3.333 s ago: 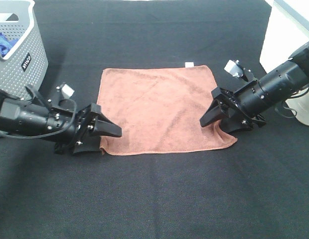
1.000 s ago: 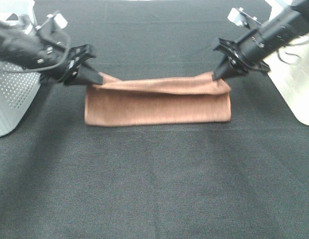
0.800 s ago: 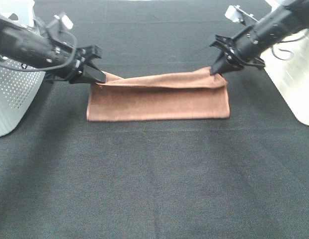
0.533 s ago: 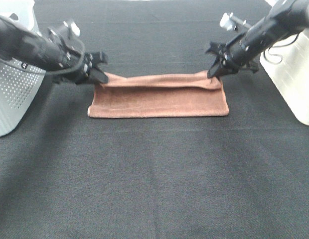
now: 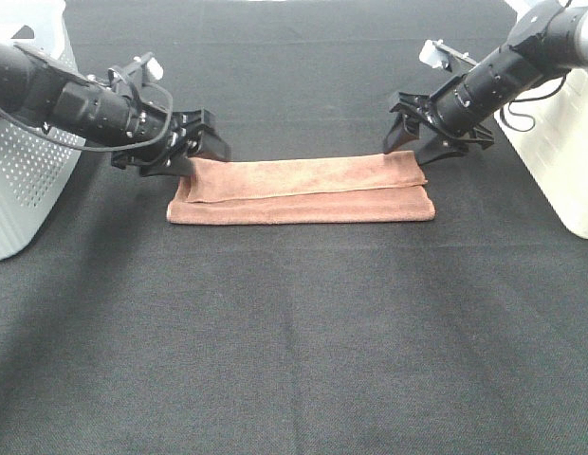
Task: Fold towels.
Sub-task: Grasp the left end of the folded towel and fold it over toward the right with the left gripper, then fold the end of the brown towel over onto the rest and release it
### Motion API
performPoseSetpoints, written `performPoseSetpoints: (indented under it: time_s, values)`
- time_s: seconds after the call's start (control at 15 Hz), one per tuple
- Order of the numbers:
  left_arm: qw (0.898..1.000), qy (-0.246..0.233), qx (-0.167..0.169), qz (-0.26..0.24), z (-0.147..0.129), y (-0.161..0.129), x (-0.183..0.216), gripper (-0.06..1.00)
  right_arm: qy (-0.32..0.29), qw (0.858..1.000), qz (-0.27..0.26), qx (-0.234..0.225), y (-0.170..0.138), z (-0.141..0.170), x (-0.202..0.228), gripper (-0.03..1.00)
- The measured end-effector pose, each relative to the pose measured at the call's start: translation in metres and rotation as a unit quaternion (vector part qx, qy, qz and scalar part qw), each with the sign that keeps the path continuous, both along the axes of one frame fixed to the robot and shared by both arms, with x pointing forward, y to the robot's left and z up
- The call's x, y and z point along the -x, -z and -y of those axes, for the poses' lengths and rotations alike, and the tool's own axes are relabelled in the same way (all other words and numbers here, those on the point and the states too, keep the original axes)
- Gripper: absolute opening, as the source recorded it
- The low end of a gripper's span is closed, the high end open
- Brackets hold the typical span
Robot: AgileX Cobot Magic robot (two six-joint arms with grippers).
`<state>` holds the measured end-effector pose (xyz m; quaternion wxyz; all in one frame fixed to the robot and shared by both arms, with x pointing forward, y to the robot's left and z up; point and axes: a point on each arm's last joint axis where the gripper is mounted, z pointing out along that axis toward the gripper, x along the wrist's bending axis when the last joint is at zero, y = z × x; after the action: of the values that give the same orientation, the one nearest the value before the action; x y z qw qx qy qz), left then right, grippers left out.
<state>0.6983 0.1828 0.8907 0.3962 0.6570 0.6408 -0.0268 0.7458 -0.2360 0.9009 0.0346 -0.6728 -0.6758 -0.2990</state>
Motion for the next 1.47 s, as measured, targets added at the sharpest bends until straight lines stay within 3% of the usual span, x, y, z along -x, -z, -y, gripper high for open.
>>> performPoseSetpoints:
  time_s: [0.27, 0.6, 0.87, 1.0, 1.07, 1.2, 1.27, 1.47]
  values:
    - [0.999, -0.040, -0.012, -0.028, -0.033, -0.017, -0.002, 0.77, -0.011, 0.994, -0.097, 0.041, -0.014, 0.006, 0.019, 0.69]
    - [0.996, -0.050, -0.013, -0.073, -0.034, 0.009, 0.000, 0.77, -0.006, 0.994, -0.102, 0.046, -0.014, 0.007, 0.020, 0.69]
    - [0.996, -0.032, 0.005, -0.083, -0.013, 0.021, -0.009, 0.76, -0.001, 0.995, -0.092, 0.046, -0.014, 0.007, 0.018, 0.69]
    - [0.996, -0.027, 0.012, -0.088, -0.002, 0.025, -0.012, 0.64, 0.001, 0.995, -0.089, 0.047, -0.014, 0.007, 0.017, 0.69]
    - [0.995, -0.033, 0.018, -0.097, 0.000, 0.027, -0.013, 0.50, 0.001, 0.995, -0.088, 0.047, -0.014, 0.007, 0.017, 0.69]
    - [0.994, -0.036, 0.013, -0.102, -0.001, 0.027, -0.014, 0.11, 0.002, 0.995, -0.088, 0.047, -0.014, 0.007, 0.017, 0.69]
    - [0.995, -0.023, 0.003, -0.101, -0.001, 0.023, -0.016, 0.03, 0.002, 0.995, -0.088, 0.047, -0.014, 0.007, 0.017, 0.69]
    - [0.995, -0.005, -0.014, -0.103, -0.002, 0.009, -0.019, 0.03, 0.002, 0.995, -0.087, 0.047, -0.014, 0.007, 0.017, 0.69]
